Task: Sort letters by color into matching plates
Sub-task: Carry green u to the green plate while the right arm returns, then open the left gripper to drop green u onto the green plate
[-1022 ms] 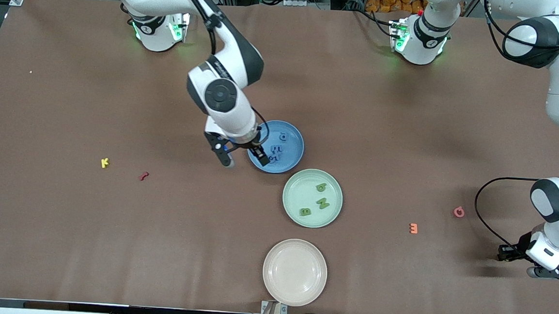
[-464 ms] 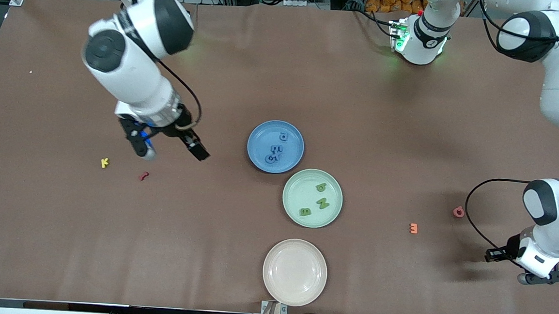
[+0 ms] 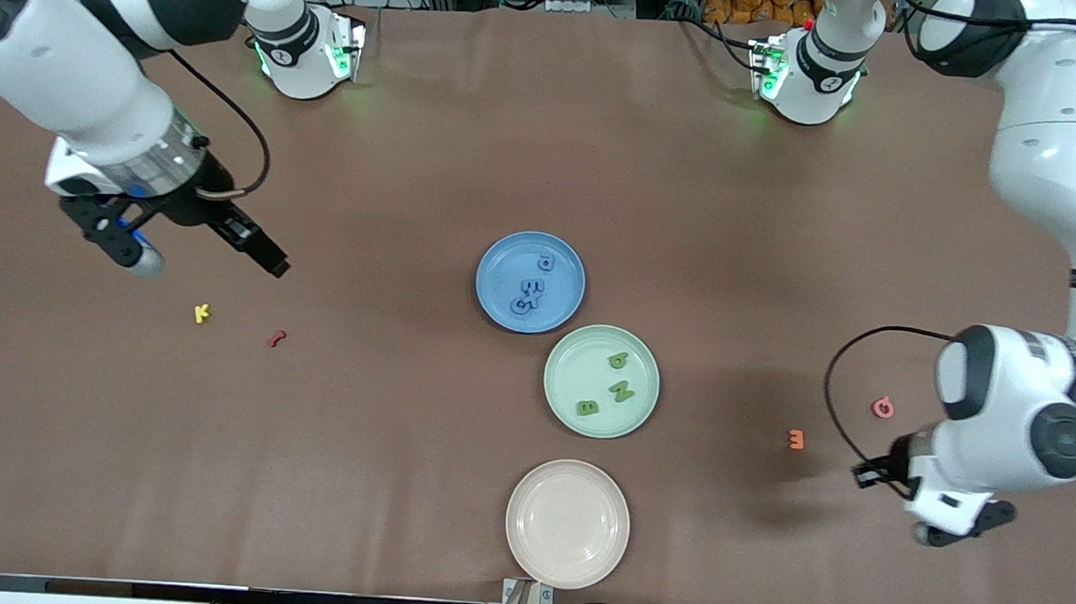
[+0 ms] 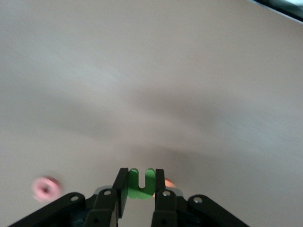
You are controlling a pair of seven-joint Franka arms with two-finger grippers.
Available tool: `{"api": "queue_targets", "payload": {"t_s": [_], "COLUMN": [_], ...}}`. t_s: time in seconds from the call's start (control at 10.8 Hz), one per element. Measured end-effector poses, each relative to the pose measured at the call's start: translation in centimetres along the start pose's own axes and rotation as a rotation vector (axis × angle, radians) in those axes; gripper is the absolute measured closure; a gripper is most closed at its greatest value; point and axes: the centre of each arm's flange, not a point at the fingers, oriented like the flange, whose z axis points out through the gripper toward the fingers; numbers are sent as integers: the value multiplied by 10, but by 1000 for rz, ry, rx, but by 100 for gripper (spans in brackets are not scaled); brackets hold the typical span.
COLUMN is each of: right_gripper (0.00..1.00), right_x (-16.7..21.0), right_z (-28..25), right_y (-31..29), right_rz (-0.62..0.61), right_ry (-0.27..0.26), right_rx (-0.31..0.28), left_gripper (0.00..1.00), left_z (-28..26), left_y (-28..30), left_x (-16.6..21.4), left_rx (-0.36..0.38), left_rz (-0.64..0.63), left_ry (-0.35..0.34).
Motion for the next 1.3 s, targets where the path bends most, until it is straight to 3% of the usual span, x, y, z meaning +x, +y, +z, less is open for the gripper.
{"api": "queue_targets", "payload": {"t_s": [0.28, 0.56, 0.74, 1.02, 1.11, 1.3], "right_gripper": [0, 0, 0, 0, 0, 0], "right_x": [16, 38, 55, 63, 63, 68], "right_z": [-15, -38, -47, -72, -82, -83], "right_y": [26, 66, 87, 103, 104, 111], "right_rz": [-215, -353, -396, -437, -452, -479], "right_ry": [31, 15, 17, 0, 2, -8], "right_rx": [-64, -111, -115, -126, -124, -129], "left_gripper": [74, 74, 74, 74, 69, 43], "left_z": [0, -5, -1, 2, 3, 0], "left_y": [116, 203, 238, 254, 258, 251], "left_x": [-70, -144, -182, -202, -207, -205], "left_rx": [-15, -35, -23, -15, -10, 24], "left_rz": [-121, -207, -214, -237, -254, -281], "left_ry": [-38, -92, -102, -108, -110, -123]}}
